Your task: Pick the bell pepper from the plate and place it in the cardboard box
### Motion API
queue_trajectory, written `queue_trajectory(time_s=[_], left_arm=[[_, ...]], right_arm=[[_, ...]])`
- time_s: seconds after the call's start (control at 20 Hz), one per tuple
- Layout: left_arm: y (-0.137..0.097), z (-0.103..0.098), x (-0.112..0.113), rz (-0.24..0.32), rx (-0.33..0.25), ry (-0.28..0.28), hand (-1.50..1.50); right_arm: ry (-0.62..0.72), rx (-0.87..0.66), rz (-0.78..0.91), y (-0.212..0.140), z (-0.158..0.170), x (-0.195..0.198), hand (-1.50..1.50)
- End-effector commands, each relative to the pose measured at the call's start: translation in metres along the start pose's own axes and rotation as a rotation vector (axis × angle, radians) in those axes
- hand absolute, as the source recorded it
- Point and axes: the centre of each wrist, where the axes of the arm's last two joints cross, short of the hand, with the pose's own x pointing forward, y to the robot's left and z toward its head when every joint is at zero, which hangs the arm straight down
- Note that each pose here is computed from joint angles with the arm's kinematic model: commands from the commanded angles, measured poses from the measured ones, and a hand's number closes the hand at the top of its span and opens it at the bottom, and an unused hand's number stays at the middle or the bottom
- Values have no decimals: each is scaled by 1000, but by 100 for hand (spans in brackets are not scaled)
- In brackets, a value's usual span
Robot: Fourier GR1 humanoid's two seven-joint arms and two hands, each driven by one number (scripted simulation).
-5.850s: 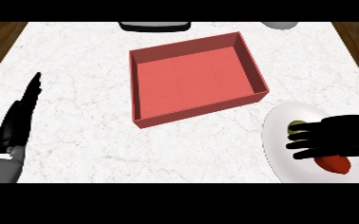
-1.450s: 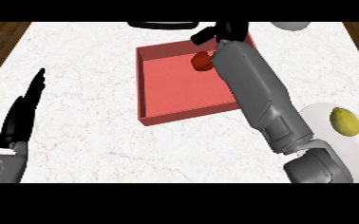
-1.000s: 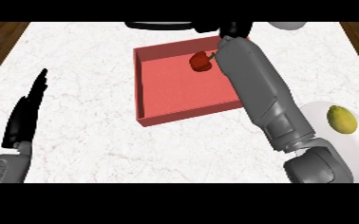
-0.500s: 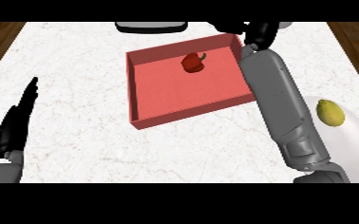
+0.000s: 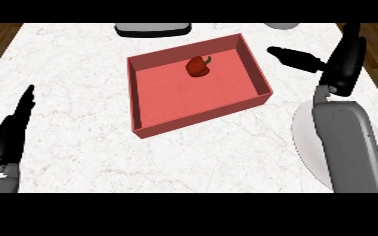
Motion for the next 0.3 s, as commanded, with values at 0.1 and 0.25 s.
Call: queue_trajectory(time_s=[0.1, 0.25], left_arm=[[3, -1, 2, 4, 15, -6, 0], [19, -4, 10, -8, -7, -13, 0]], right_arm=[[-18, 49, 48, -83, 42, -9, -150], [10, 102, 81, -122, 63, -11, -150]])
